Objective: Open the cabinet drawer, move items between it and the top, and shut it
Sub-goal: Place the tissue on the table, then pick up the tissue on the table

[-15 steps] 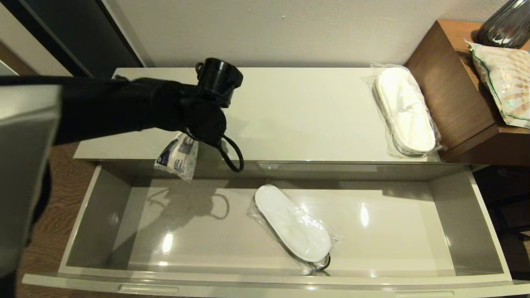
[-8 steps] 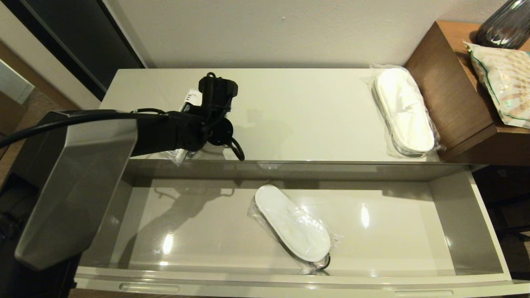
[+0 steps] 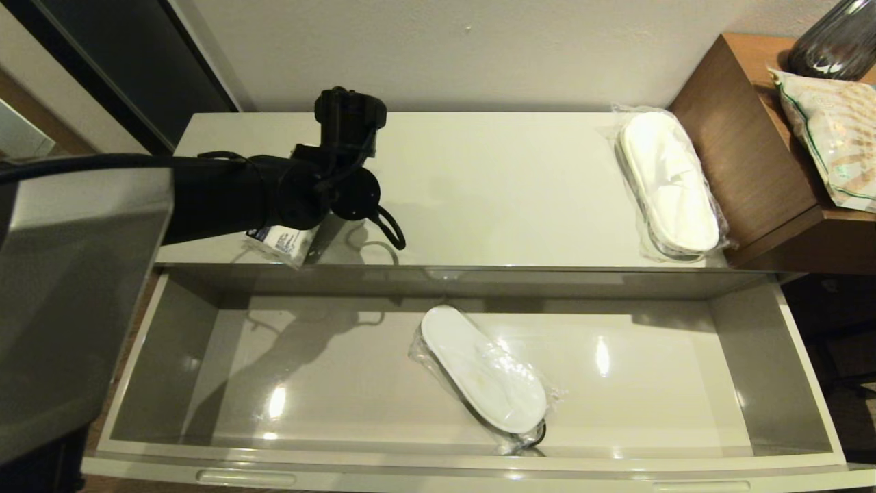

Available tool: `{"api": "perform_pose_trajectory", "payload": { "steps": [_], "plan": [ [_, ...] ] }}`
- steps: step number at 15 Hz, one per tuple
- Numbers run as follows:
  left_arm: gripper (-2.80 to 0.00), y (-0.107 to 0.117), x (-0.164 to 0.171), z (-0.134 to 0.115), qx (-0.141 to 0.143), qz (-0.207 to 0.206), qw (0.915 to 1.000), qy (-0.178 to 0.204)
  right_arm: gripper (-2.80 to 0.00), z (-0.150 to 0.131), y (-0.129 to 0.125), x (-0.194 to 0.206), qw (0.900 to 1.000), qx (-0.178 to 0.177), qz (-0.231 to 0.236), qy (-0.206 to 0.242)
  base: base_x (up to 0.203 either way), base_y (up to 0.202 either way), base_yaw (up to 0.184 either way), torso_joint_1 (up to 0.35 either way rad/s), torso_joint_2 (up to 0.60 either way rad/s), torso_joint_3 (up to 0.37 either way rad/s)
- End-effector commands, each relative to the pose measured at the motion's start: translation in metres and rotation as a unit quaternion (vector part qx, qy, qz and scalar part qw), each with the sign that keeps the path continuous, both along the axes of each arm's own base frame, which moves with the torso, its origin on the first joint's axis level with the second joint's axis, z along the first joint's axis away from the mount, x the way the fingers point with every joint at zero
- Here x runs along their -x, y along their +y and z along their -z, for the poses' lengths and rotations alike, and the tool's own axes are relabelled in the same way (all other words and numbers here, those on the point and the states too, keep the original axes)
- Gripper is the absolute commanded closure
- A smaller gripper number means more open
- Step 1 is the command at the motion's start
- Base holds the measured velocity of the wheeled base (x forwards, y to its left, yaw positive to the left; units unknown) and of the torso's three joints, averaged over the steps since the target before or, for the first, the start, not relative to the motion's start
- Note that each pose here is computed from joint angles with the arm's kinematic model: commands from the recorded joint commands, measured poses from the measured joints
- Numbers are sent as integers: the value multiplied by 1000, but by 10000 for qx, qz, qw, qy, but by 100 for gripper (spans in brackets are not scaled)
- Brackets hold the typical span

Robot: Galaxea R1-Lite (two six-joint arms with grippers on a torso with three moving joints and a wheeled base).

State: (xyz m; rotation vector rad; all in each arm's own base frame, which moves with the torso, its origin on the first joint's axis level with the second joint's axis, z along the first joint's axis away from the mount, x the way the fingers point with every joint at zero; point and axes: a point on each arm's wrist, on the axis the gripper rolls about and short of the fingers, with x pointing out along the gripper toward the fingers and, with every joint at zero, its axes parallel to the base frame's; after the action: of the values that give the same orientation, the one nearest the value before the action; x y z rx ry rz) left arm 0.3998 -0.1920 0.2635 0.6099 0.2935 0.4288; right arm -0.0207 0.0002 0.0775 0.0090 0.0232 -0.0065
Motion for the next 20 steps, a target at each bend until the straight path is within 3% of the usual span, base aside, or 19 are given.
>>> {"api": "perform_pose_trajectory", "payload": {
  "steps": [1,6,8,11,12,13,15,16,19,20],
  "plan": [
    [-280,-1,27,-29,48,104,9998,-131,0,0,0,0,10000,-1,-1,5,0,0,0,0,0,0],
    [-280,5,86,-54,-102,405,9990,155,0,0,0,0,10000,-1,-1,6,0,0,0,0,0,0],
    [-280,20,113,-60,-150,434,9983,369,0,0,0,0,10000,-1,-1,2,0,0,0,0,0,0],
    [-280,58,171,-66,-180,346,9955,864,0,0,0,0,10000,-1,-1,-1,0,0,0,0,0,0],
    [0,74,194,-67,-213,293,9932,1108,0,0,0,0,10000,-1,-1,6,0,0,0,0,0,0],
    [0,89,215,-64,-240,209,9893,1421,0,0,0,0,10000,-1,-1,-1,0,0,0,0,0,0],
    [0,112,250,-56,-13,27,9782,2077,0,0,0,0,10000,-1,-1,-1,0,0,0,0,0,0],
    [0,119,262,-53,264,-6,9713,2365,0,0,0,0,10000,-1,-1,7,0,0,0,0,0,0],
    [0,121,271,-51,1634,-277,9383,3034,0,0,0,0,10000,-1,-1,0,0,0,0,0,0,0],
    [0,115,264,-46,1839,-333,9279,3226,0,0,0,0,10000,-1,-1,-1,0,0,0,0,0,0]
  ]
}}
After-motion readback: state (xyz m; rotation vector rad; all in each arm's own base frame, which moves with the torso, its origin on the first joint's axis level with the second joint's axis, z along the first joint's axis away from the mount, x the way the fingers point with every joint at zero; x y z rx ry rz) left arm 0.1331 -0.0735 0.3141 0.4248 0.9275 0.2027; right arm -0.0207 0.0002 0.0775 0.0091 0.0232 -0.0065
